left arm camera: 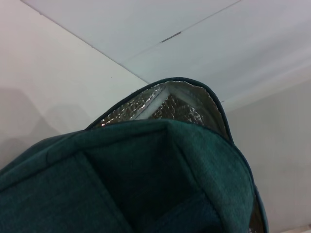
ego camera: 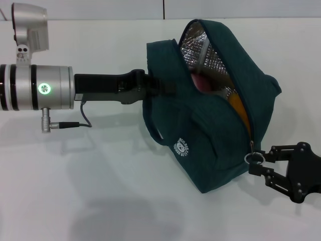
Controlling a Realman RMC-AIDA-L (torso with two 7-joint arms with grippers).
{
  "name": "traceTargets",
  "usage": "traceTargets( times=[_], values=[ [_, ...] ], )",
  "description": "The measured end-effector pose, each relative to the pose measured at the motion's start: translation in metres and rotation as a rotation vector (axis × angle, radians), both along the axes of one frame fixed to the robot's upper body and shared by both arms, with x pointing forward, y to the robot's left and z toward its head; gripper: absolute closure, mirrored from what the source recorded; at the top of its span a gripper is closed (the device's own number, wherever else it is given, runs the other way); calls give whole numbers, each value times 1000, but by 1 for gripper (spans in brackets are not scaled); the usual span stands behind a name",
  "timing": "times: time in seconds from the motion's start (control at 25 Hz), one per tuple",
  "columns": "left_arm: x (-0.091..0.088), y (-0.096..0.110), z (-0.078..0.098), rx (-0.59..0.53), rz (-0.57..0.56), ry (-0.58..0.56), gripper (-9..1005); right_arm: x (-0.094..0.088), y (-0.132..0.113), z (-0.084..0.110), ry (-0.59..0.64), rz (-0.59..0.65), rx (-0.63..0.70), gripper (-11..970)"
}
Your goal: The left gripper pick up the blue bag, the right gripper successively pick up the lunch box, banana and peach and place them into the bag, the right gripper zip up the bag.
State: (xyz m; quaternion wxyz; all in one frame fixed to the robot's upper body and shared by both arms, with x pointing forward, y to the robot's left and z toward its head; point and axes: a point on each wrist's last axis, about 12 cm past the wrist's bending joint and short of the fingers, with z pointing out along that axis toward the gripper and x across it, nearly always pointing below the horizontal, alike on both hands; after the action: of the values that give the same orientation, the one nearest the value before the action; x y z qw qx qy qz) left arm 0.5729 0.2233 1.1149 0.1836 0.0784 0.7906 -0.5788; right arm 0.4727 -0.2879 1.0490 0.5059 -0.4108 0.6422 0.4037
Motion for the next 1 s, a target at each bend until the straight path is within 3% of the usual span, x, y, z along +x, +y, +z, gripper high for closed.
traceTargets(
  times=[0.16,0.64,0.72,1.0],
  values=[
    [0,0,0,0,0,0,883,-1,-1,0,0,-2,0,717],
    [0,0,0,0,0,0,882,-3,-3,1,-28,-7,9,878],
    [0,0,0,0,0,0,882,-3,-3,1,-29,-12,12,952],
    [0,0,0,0,0,0,881,-5,-4,4,-47,2,33,952]
  ],
)
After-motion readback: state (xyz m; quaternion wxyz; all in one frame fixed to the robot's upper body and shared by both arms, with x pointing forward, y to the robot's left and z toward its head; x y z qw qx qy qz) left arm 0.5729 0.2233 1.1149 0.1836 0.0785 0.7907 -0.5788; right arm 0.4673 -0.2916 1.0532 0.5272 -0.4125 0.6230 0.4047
